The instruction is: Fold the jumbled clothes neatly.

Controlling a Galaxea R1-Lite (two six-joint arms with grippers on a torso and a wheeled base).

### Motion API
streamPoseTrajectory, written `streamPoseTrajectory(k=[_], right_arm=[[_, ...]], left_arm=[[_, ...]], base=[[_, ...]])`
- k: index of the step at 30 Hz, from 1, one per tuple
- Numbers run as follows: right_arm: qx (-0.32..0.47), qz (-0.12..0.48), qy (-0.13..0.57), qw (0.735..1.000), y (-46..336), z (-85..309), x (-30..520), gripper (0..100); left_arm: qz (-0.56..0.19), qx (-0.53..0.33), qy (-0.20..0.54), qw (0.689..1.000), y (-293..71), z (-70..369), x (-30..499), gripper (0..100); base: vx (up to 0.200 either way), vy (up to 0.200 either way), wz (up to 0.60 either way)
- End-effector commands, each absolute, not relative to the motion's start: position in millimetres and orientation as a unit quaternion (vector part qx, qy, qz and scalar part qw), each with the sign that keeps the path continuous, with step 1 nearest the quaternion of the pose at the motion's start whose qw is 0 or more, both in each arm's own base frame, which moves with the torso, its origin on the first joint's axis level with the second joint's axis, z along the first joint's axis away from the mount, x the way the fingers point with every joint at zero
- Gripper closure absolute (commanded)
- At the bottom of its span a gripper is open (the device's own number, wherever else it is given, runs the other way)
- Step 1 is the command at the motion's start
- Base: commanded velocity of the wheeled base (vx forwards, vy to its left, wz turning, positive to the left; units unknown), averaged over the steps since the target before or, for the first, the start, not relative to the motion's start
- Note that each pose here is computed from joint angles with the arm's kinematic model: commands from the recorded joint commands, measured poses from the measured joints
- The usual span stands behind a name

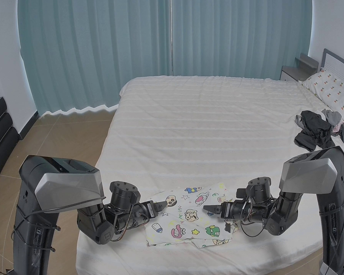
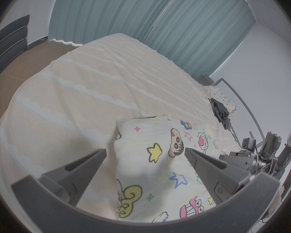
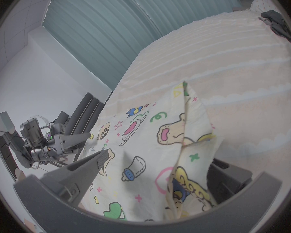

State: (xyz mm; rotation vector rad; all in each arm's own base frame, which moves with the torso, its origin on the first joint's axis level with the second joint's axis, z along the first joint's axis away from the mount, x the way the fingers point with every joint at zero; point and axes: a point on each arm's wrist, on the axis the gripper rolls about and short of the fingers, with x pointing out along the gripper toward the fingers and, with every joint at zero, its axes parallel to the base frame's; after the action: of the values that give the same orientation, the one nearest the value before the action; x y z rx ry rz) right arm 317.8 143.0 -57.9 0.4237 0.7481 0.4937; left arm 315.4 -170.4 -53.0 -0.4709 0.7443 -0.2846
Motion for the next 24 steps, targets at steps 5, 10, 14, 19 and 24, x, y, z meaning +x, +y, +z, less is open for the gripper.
streamPoseTrajectory(k=[5,10,14,19,24], right_arm=[[0.214,0.185,0.252,0.926,121.3,16.5,323.0,0],[0.223,0.144,0.177,0.948,88.9,74.4,302.6,0],[0.229,0.146,0.118,0.955,68.2,126.0,257.0,0],[0.184,0.154,0.038,0.97,52.1,183.8,185.3,0],[0.131,0.144,0.016,0.981,30.1,204.7,107.6,0]], left_arm=[[-0.113,-0.259,0.281,0.917,-125.0,-4.7,315.1,0],[-0.056,-0.265,0.194,0.943,-59.9,43.9,309.7,0],[-0.044,-0.277,0.111,0.954,-32.3,101.0,276.7,0],[-0.065,-0.263,0.007,0.963,-22.3,168.0,219.4,0],[-0.073,-0.201,0.009,0.977,-16.6,187.0,146.2,0]], base=[[0.0,0.0,0.0],[0.0,0.0,0.0],[0.0,0.0,0.0],[0.0,0.0,0.0],[0.0,0.0,0.0]])
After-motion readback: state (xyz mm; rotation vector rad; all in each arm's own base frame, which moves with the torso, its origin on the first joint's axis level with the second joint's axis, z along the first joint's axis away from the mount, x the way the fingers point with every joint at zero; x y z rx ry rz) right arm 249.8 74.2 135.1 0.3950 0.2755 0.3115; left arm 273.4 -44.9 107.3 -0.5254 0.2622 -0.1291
